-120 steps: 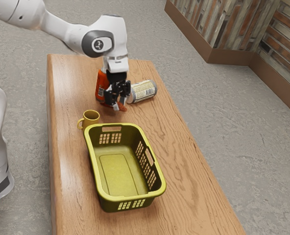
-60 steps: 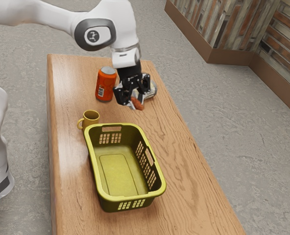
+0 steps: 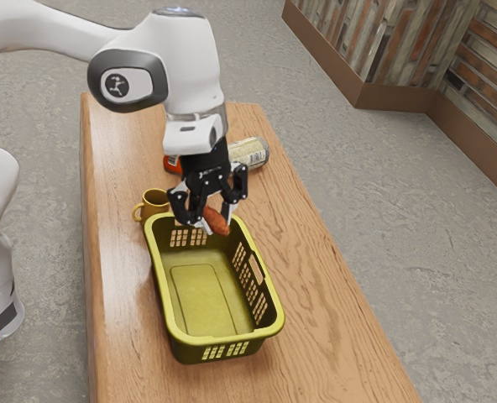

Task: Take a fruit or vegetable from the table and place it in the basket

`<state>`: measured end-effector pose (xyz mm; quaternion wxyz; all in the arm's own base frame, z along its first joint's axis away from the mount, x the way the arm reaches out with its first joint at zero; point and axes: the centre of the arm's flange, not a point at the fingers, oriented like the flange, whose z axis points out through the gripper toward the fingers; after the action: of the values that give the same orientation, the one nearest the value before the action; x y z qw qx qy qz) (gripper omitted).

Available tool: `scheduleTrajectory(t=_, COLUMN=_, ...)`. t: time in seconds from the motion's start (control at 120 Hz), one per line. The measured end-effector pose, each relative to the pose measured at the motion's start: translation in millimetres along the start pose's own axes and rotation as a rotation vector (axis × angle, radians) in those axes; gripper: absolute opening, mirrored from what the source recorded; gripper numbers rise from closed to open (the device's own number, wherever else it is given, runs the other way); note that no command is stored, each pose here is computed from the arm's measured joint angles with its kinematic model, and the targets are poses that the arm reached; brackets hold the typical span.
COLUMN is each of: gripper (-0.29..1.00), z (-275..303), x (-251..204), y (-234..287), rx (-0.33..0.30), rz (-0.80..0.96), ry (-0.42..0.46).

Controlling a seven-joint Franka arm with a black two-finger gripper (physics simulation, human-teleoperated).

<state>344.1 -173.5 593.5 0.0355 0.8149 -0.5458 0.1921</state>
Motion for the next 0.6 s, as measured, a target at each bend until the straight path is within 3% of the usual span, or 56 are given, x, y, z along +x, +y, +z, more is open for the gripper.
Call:
scheduleTrajectory(t=0.125, gripper=0.52, z=-2, x=0, y=1, rx=-0.006, rz=-0.038, ry=0.002)
scheduleTrajectory(t=0.25, gripper=0.63, z=-7, x=1, y=-3, rx=-0.002, rz=-0.074, ry=0.006)
scheduleTrajectory(t=0.308, gripper=0.65, z=3, x=9, y=-25, rx=-0.039, rz=-0.151, ry=0.029)
scheduleTrajectory(t=0.383, gripper=0.67, z=31, x=30, y=-92, rx=-0.164, rz=-0.479, ry=0.150)
scheduleTrajectory(t=0.417, gripper=0.68, z=16, x=51, y=-109, rx=-0.131, rz=-0.568, ry=0.139)
scheduleTrajectory(t=0.458, gripper=0.68, z=-47, x=61, y=-156, rx=-0.066, rz=-0.715, ry=0.140)
scheduleTrajectory(t=0.517, gripper=0.69, z=-84, x=27, y=-206, rx=0.000, rz=-0.997, ry=0.061)
scheduleTrajectory(t=0.6, gripper=0.70, z=-69, x=-22, y=-240, rx=0.049, rz=-1.378, ry=-0.117)
